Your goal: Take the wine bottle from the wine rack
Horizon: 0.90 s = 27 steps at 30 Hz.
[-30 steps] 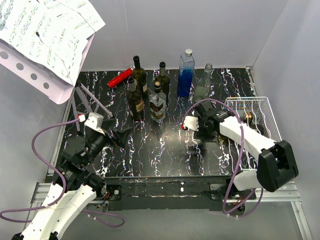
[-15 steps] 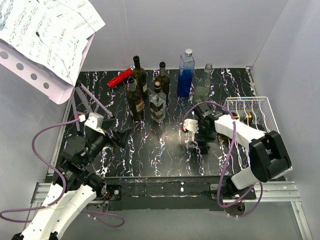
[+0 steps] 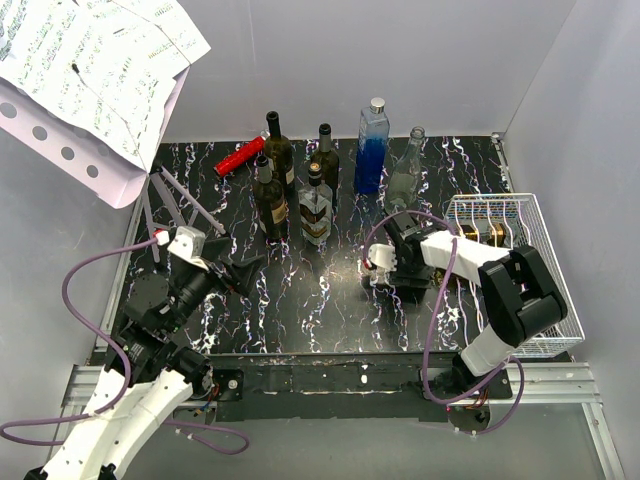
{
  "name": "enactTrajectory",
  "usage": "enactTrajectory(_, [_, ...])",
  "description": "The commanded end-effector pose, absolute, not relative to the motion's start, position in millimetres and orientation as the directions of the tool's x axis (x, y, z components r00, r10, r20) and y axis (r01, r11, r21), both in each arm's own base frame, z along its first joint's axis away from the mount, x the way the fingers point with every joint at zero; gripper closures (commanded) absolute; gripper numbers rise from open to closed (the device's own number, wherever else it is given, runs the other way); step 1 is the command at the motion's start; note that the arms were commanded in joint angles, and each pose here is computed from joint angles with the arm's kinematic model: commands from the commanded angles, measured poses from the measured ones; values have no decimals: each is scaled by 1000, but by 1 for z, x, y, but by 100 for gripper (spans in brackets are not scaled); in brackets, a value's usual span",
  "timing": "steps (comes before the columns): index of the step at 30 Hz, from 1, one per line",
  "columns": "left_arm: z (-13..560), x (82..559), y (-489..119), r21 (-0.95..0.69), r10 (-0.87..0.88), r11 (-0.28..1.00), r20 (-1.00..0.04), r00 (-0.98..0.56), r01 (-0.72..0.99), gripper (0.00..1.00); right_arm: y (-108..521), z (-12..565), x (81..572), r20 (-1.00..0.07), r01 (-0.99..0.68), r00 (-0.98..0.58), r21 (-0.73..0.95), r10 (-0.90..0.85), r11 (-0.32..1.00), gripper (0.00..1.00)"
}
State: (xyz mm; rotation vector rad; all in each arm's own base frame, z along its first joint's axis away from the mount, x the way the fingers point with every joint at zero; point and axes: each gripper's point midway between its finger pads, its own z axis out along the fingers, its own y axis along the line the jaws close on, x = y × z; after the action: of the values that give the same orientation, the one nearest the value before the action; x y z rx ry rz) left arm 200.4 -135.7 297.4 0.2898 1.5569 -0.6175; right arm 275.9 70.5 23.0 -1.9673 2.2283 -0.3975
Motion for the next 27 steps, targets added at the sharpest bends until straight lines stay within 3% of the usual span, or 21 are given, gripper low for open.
enactTrajectory(1, [304, 197, -135, -194, -186, 813, -980, -70, 549, 2, 66, 12, 281, 57, -941, -178, -301, -982, 153, 34])
enactTrajectory(6, [307, 195, -133, -193, -192, 815, -980, -60, 547, 2, 53, 18, 292, 107, -919, -201, -365, -974, 150, 34])
enactTrajectory(14, [309, 194, -132, -193, -196, 815, -979, -52, 547, 2, 55, 31, 297, 43, -913, -173, -382, -984, 144, 32])
enactTrajectory(27, [308, 195, -132, -193, -196, 817, -979, -53, 544, 2, 63, 32, 291, -3, -919, -206, -344, -979, 194, 52])
